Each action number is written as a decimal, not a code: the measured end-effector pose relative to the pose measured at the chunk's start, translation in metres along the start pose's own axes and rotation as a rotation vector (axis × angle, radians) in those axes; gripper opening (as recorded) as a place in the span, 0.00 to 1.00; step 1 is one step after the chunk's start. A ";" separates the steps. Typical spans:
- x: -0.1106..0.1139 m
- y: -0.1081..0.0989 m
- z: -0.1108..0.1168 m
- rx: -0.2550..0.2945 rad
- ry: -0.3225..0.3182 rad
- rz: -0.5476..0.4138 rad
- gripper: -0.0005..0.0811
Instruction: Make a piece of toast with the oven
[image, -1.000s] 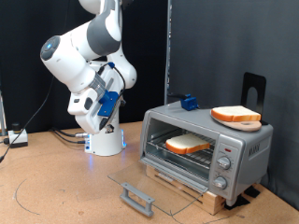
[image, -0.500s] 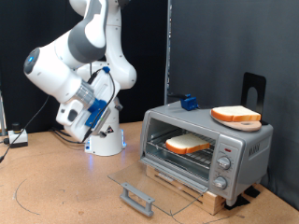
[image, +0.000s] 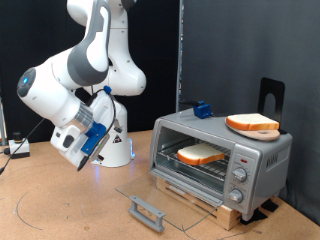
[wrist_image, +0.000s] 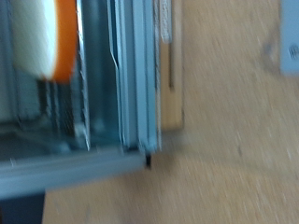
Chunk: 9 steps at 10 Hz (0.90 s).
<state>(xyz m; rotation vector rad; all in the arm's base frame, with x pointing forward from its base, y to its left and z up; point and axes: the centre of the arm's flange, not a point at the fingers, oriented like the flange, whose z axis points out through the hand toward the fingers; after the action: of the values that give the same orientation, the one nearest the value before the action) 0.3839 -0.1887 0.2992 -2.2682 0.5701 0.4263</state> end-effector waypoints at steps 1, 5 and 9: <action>0.008 0.009 0.005 0.039 0.010 0.010 0.99; 0.049 0.045 0.030 0.044 0.054 0.092 0.99; 0.049 0.056 0.043 0.082 0.037 0.026 0.99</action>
<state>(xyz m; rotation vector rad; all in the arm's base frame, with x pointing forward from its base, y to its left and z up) 0.3909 -0.2056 0.2145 -2.1967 0.6250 0.3678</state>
